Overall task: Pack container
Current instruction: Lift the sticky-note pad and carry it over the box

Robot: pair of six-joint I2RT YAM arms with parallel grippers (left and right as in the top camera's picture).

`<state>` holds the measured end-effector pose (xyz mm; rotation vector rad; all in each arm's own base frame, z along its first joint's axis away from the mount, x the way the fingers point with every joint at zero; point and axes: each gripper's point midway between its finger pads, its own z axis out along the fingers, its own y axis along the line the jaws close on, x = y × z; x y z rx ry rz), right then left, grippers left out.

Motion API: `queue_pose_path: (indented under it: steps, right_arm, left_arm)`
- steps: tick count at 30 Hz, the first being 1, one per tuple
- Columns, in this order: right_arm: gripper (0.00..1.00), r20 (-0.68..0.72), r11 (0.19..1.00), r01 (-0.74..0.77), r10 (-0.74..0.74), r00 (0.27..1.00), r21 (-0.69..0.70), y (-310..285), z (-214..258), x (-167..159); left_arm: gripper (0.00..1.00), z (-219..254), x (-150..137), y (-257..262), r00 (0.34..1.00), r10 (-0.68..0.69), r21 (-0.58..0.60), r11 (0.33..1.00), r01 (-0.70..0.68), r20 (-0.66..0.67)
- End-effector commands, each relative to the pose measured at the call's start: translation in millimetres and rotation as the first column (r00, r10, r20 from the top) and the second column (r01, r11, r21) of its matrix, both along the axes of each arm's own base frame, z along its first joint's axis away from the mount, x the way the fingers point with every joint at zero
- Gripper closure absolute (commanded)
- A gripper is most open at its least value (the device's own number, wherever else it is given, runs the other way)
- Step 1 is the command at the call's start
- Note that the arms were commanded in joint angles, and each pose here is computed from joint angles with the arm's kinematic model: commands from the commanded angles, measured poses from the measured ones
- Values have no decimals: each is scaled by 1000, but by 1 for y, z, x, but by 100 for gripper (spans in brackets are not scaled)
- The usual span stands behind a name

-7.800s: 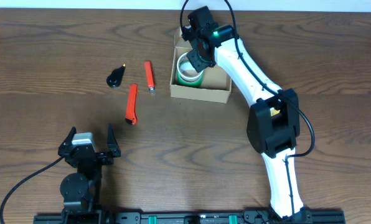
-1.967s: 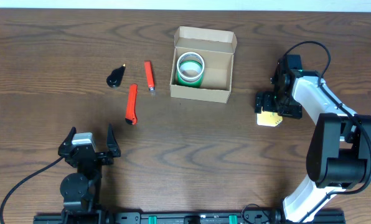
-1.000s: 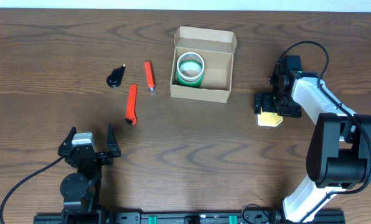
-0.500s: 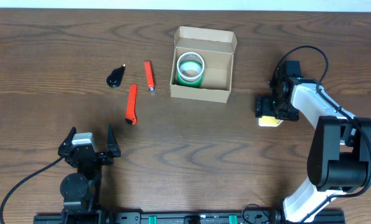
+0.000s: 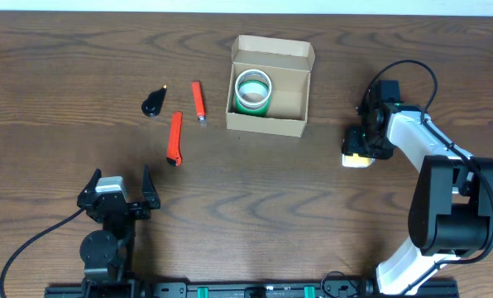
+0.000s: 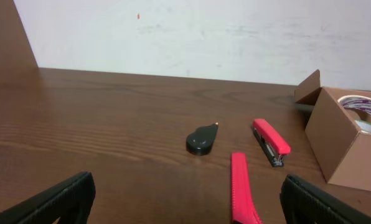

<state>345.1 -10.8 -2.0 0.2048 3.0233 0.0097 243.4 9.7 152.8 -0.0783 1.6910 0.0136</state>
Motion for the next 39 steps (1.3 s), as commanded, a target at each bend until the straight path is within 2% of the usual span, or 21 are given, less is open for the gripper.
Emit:
queue_pose_path:
  steps: [1, 13, 24, 33, 39]
  right_arm:
    - [45, -43, 1000, 7, -6, 999, 12, 5, -5, -4]
    - [46, 49, 1000, -5, 4, 999, 13, 6, 72, 47]
    - [44, 202, 990, -140, 137, 970, 1, 52, 160, 85]
    - [48, 365, 949, -316, 301, 881, -20, 130, 224, 100]
    - [48, 488, 908, -419, 378, 787, -28, 189, 253, 106]
  left_arm:
    - [4, -17, -2, 2, 998, 10, 9, 1000, -9, -54]
    - [4, -17, -2, 2, 998, 10, 9, 1000, -9, -54]
    - [4, -17, -2, 2, 998, 10, 9, 1000, -9, -55]
    - [4, -18, -2, 2, 998, 10, 9, 1000, -9, -55]
    - [4, -17, -2, 2, 998, 10, 9, 1000, -9, -54]
